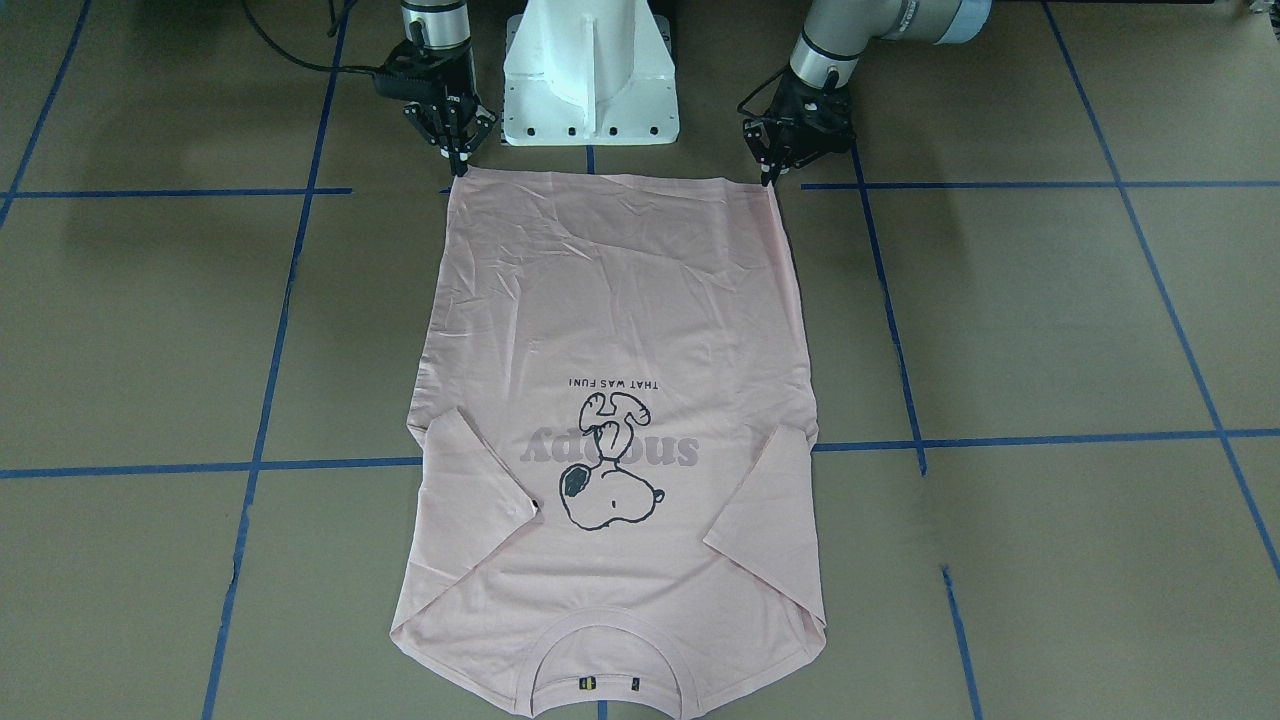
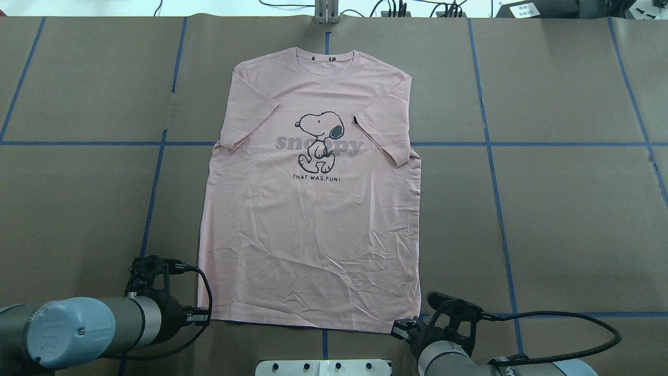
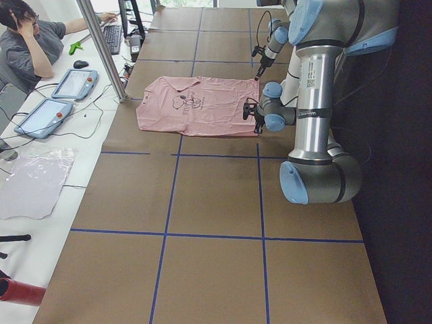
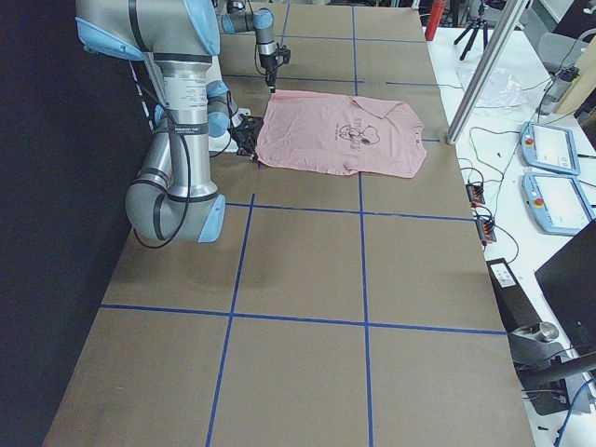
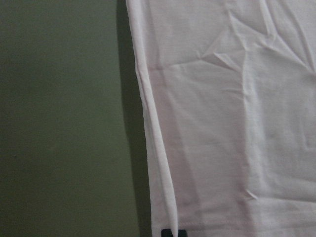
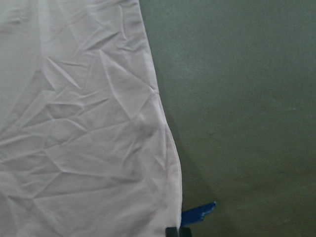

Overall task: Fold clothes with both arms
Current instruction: 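Lift the hem with both grippers and fold it toward the collar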

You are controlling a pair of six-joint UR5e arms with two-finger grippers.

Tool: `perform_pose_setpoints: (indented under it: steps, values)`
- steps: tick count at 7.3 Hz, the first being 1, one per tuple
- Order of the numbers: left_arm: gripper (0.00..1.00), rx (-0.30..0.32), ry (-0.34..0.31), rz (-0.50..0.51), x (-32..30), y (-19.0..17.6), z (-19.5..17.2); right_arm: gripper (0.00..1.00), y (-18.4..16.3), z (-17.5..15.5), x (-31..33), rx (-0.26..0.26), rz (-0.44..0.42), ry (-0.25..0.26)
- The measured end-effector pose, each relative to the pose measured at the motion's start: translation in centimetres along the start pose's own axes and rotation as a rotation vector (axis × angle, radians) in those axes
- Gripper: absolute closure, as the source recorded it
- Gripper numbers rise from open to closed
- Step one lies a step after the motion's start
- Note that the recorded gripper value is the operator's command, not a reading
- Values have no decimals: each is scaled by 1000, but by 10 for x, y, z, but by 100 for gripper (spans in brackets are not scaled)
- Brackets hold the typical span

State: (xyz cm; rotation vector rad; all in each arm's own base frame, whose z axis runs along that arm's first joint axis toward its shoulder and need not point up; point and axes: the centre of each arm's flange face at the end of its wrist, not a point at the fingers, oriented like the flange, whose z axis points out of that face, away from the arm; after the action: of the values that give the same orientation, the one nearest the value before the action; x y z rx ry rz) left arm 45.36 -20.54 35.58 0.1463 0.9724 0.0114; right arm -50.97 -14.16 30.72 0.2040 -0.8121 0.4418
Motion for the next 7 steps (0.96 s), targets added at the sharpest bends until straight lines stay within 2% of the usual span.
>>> perform_pose_setpoints:
  steps: [2,4,5,6,7]
  values:
    - [100,-51,57,7,31,-1,-78,100,-36,-76,-3,-38,-8,-57]
    - [100,-131,116,3,59,-2,-196,100,-87,-179,11,-133,-6,-56]
    - [100,-140,154,-10,68,-11,-242,100,-105,-209,15,-181,7,-54]
    - [100,-141,177,-17,75,-18,-265,100,-116,-221,17,-198,3,-49]
    - [100,-132,175,0,82,-27,-265,100,-124,-224,15,-192,-13,-48]
